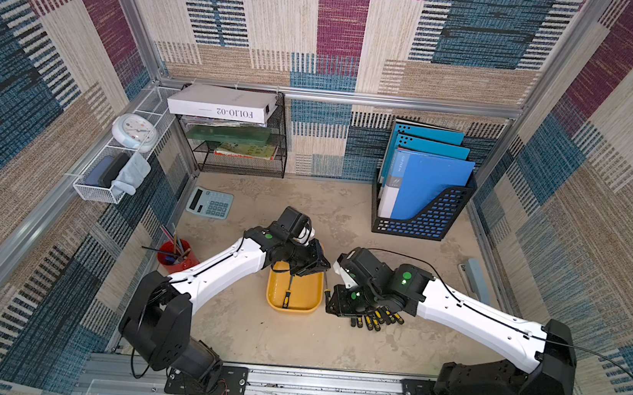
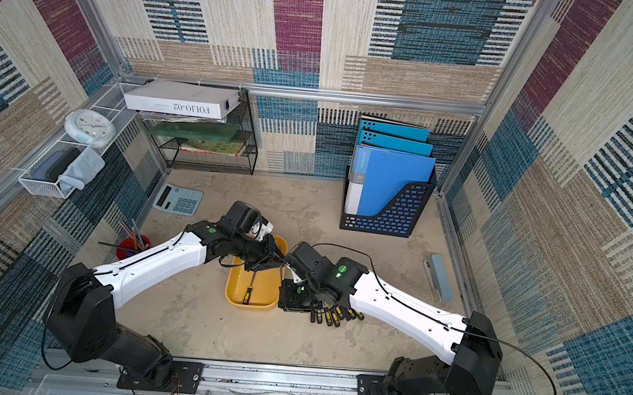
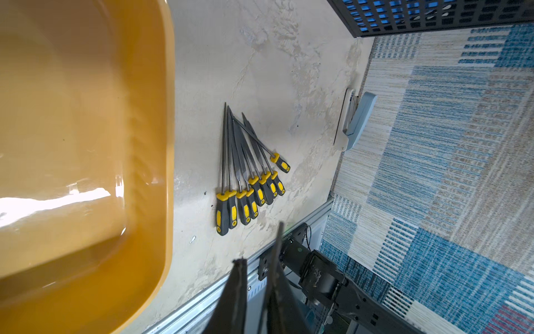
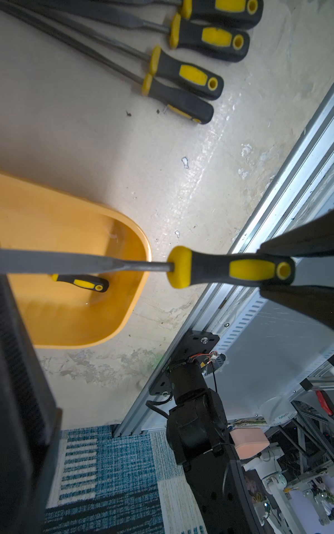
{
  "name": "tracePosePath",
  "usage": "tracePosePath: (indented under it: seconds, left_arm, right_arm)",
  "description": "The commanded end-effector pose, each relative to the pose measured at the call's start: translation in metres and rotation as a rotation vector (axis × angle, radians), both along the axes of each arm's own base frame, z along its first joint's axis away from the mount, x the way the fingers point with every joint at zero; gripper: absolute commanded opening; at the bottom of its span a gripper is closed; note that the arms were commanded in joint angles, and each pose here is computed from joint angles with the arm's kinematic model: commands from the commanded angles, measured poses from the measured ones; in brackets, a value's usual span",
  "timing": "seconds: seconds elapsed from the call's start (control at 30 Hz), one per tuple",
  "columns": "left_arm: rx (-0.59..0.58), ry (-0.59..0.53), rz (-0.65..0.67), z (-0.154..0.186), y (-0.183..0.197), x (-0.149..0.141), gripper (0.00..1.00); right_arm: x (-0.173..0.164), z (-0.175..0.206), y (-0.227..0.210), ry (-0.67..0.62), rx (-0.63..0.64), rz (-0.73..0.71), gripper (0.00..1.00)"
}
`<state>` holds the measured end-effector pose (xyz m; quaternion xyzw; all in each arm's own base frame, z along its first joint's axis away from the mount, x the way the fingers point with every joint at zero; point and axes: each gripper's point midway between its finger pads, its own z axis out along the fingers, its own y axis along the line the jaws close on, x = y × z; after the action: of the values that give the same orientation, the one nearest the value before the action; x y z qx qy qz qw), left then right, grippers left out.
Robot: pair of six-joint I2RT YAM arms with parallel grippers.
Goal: Put the file tool into the storage box
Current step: Place the file tool in the storage box.
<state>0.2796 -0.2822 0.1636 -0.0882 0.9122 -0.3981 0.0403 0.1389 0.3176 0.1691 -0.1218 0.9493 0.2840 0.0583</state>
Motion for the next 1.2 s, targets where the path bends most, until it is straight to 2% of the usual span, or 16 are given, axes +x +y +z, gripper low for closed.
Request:
tracePosePath:
  seconds: [0.0, 0.03, 0.1, 0.13, 0.2, 0.23, 0.27, 0.37, 0.53, 0.8, 1.17]
  left_arm:
    - [0.045, -0.022, -0.016, -0.005, 0.002, 0.005, 0.04]
    - [0.06, -0.022, -0.021, -0.006, 0.003, 0.006, 0.0]
    - [0.08, -0.026, -0.032, -0.007, 0.006, 0.008, 0.0]
    - [0.087, -0.027, -0.038, -0.007, 0.008, 0.008, 0.0]
    - [0.096, -0.03, -0.045, -0.007, 0.016, 0.01, 0.0]
    - [0.103, -0.031, -0.049, -0.007, 0.022, 0.011, 0.0]
    - [0.115, -0.032, -0.053, -0.007, 0.03, 0.013, 0.0]
    - [0.164, -0.036, -0.068, -0.011, 0.054, 0.021, 0.0]
    - [0.285, -0.074, -0.107, -0.027, 0.081, 0.04, 0.0]
    - [0.381, -0.076, -0.142, -0.059, 0.084, 0.064, 0.0]
    - [0.469, -0.006, -0.177, -0.119, 0.081, 0.048, 0.0]
  right_arm:
    - [0.001, 0.005, 0.007, 0.003, 0.039, -0.006, 0.09]
    - [0.001, 0.005, 0.007, 0.002, 0.041, -0.006, 0.09]
    - [0.002, 0.007, 0.009, -0.001, 0.049, -0.005, 0.12]
    - [0.003, 0.01, 0.01, -0.005, 0.055, -0.007, 0.18]
    - [0.005, 0.014, 0.011, -0.012, 0.06, -0.014, 0.39]
    - [0.007, 0.017, 0.01, -0.017, 0.057, -0.022, 0.54]
    - [0.011, 0.02, 0.008, -0.022, 0.052, -0.039, 0.65]
    - [0.023, 0.027, -0.007, -0.046, 0.015, -0.109, 0.78]
    - [0.038, 0.021, -0.036, -0.016, -0.05, -0.191, 0.77]
    - [0.052, 0.012, -0.043, -0.016, -0.077, -0.214, 0.76]
    - [0.049, -0.034, -0.068, 0.05, -0.214, -0.27, 0.74]
